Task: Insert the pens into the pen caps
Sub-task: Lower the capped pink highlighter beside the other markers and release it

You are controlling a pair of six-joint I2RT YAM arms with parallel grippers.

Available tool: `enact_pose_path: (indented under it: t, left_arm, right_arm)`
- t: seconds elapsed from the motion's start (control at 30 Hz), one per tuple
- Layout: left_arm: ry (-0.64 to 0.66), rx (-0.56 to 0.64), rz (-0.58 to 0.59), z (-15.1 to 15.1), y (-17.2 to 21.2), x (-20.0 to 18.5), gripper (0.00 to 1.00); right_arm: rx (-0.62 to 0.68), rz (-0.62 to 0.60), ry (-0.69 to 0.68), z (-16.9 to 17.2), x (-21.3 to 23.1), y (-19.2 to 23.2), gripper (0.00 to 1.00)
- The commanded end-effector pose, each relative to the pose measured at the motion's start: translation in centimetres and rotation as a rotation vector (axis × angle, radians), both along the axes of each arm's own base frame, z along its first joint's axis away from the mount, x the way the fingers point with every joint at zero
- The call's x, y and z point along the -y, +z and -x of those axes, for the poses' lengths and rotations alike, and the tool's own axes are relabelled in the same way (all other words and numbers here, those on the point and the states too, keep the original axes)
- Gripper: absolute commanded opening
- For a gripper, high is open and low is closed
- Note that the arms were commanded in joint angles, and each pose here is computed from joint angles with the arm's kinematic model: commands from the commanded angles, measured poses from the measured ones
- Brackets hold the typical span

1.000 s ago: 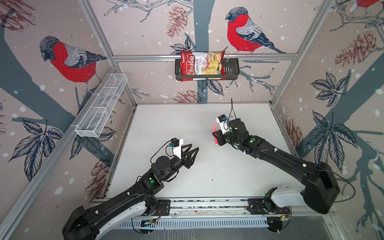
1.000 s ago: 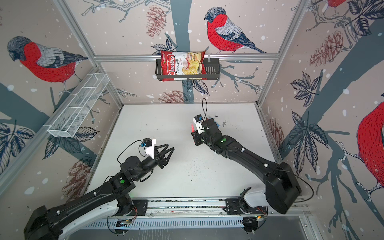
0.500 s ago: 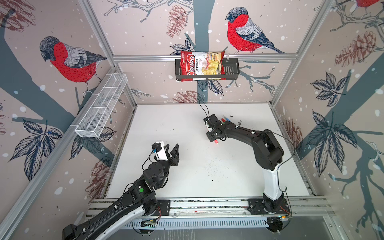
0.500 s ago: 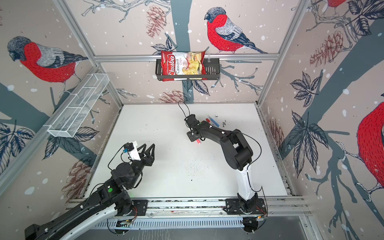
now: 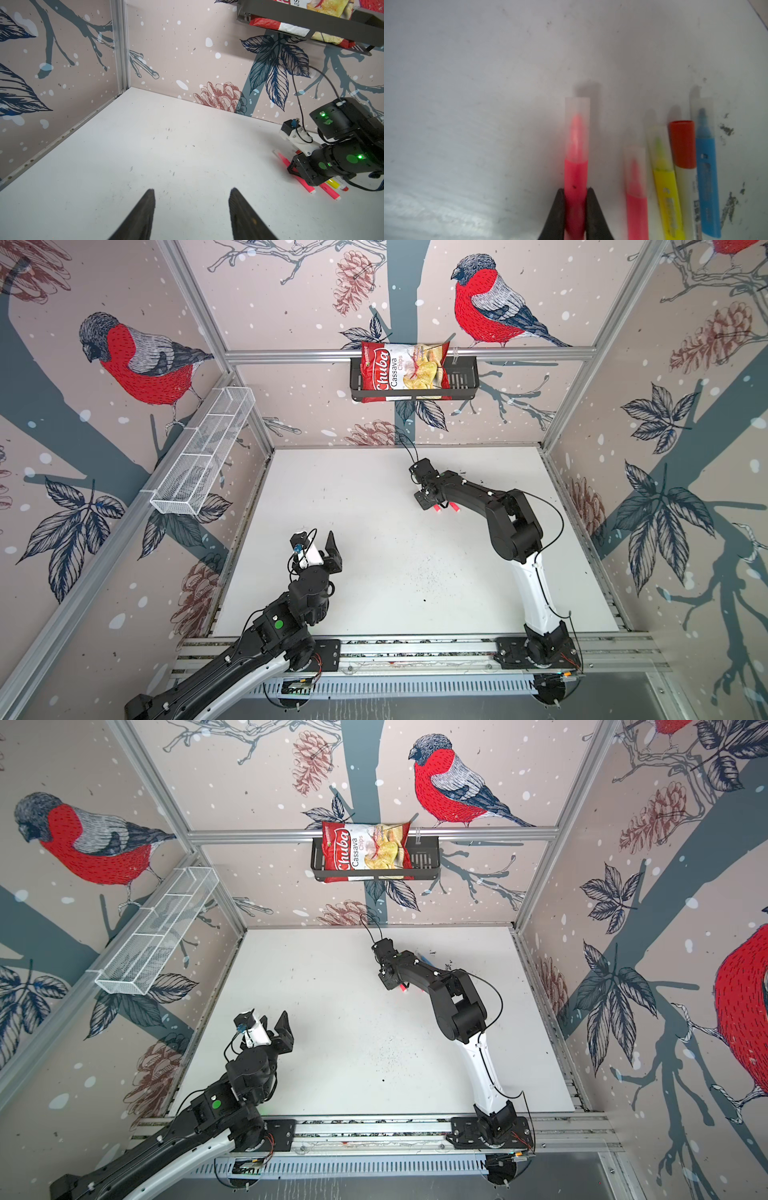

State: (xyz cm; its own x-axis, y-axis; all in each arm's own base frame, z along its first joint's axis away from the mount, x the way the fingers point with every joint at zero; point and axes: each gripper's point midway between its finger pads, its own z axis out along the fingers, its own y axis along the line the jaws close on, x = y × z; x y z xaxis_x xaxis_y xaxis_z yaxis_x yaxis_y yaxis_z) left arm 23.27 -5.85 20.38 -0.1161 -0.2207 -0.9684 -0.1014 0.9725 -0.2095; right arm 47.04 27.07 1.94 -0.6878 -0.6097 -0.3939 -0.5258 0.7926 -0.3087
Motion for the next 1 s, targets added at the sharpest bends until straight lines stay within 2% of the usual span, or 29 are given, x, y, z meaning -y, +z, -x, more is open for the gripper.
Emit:
enact_pose_path:
  t: [0.0,0.27,0.6,0.97]
  left_arm:
    - [0.023,0.004,0.012,0.0,-0.1,-0.4,0.57]
    - [0.015,0.010,0.028,0.0,0.1,-0.2,0.57]
    - [0.001,0.009,0.046,0.1,0.1,0.0,0.57]
    - [-0.005,0.031,0.059,0.0,1.0,0.1,0.57]
  right_arm:
    - [-0.103,0.101,0.009,1.7,2.2,-2.6,0.06]
    - [-0.096,0.169,-0.006,1.4,4.0,-2.9,0.07]
    - [-0.087,0.148,0.001,3.8,4.5,-1.7,0.08]
    - [-0.067,0.212,-0.008,3.6,6.3,-1.5,0.16]
